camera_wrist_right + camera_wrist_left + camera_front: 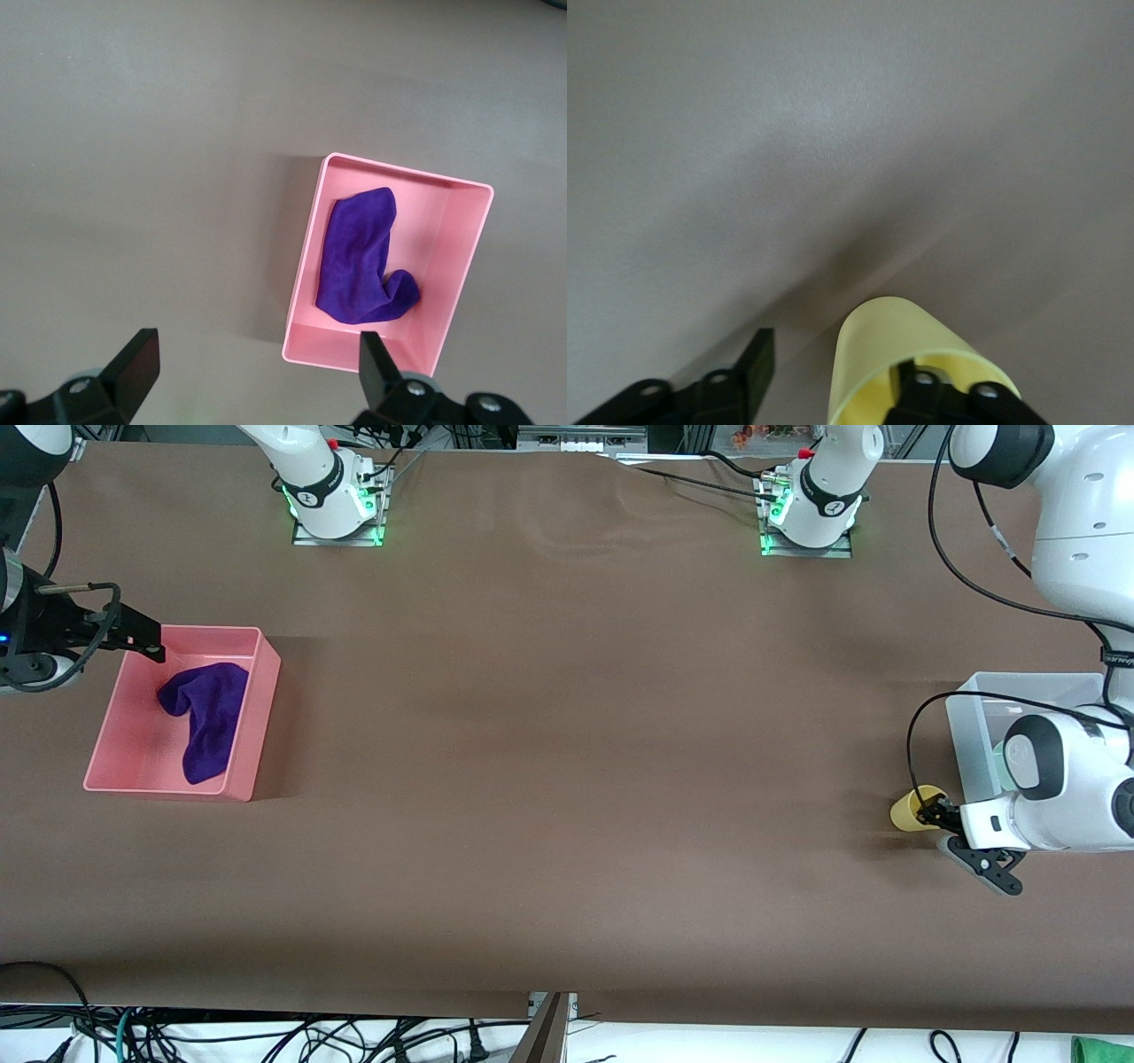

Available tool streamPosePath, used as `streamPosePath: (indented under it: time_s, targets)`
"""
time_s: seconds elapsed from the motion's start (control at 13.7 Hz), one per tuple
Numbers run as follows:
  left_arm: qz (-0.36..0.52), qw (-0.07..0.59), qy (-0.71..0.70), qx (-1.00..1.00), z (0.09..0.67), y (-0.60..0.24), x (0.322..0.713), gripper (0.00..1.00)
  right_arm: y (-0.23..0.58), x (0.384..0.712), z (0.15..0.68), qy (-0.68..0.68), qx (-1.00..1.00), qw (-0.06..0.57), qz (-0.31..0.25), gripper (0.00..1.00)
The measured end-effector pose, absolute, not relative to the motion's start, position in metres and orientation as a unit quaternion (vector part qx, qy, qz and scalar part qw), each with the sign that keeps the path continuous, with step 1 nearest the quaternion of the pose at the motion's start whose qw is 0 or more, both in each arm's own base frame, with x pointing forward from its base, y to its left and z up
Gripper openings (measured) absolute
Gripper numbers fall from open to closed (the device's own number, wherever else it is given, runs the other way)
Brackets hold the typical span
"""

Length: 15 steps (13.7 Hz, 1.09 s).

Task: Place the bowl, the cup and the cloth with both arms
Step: 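Move the left gripper to the yellow cup and grasp its rim, then carry the yellow cup into the clear bin beside the bowl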

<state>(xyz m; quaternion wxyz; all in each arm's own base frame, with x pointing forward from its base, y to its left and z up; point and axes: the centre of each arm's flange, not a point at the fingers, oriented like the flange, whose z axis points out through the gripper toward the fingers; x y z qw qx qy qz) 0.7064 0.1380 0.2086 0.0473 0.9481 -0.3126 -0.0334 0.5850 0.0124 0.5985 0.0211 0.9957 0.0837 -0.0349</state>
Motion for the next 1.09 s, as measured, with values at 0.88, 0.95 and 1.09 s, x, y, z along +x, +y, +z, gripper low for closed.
streamPosePath:
  time_s: [0.88,0.95,1.09]
  targets:
    - [-0.015,0.037,-0.317,0.948,0.255,0.137,0.717,0.04,0.014,0.587,0.595,0.086,0.995,0.023,-0.038,1.00]
    - [-0.018,0.037,-0.318,0.947,0.280,0.137,0.717,0.04,0.014,0.587,0.594,0.086,0.995,0.023,-0.038,1.00]
    - [-0.035,0.039,-0.313,0.948,0.340,0.145,0.710,0.04,0.014,0.587,0.594,0.086,0.995,0.023,-0.039,1.00]
